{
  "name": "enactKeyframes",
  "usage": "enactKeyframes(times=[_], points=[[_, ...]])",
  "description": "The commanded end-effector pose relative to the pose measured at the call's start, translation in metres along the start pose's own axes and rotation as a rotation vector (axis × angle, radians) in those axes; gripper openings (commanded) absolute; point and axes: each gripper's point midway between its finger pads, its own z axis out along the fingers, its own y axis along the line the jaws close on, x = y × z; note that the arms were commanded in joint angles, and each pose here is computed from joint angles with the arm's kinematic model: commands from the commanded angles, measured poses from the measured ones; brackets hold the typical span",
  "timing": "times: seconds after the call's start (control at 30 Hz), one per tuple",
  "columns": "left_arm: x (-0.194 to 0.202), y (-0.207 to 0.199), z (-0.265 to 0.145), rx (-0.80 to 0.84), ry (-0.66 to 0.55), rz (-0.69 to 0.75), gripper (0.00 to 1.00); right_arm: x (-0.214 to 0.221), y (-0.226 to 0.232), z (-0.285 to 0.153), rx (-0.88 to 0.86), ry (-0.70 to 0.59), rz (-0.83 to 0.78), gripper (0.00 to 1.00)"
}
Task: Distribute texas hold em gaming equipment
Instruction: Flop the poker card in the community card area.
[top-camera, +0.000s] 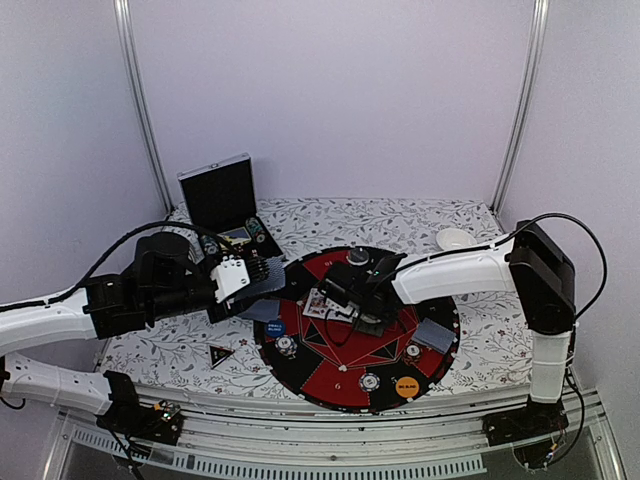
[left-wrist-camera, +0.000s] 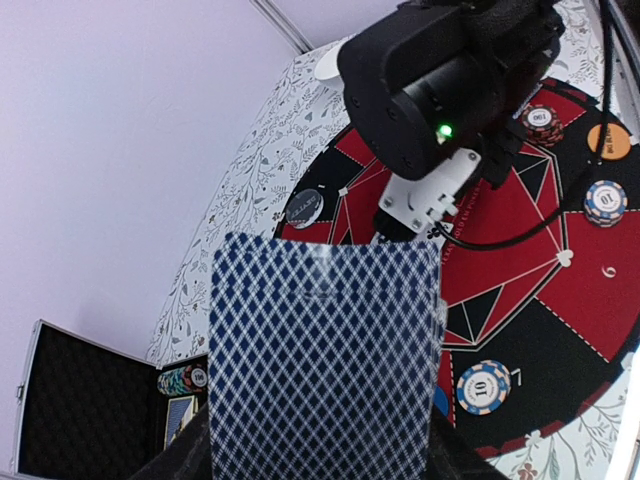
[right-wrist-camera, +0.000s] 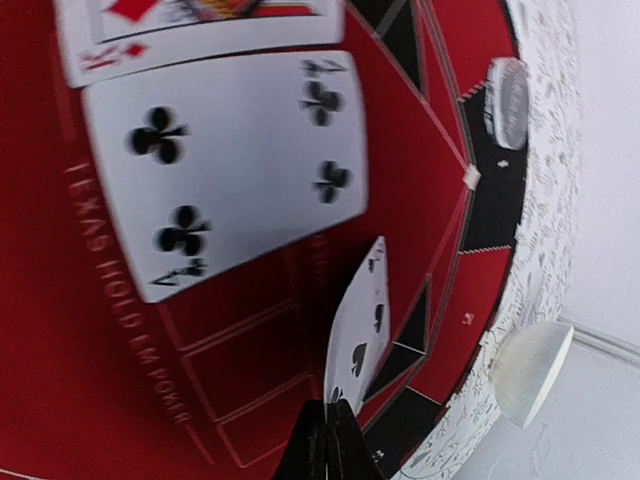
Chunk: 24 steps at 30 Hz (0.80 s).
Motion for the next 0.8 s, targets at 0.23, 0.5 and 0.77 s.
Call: enactKeyframes(times=[0.23, 0.5, 0.77], points=[[-0.006, 0.001, 0.001, -0.005, -0.023, 0.003, 0.53, -0.008, 0.055, 0.003, -0.261, -0.077, -0.133, 0.02], [-0.007, 0.001, 0.001, -0.004, -0.026, 0.003, 0.53, -0.003, 0.052, 0.008, -0.251, -0.063, -0.149, 0.02], [-0.007, 0.002, 0.000, -0.006, -0.027, 0.003, 0.54, 0.001, 0.045, 0.018, -0.238, -0.035, -0.134, 0.02]])
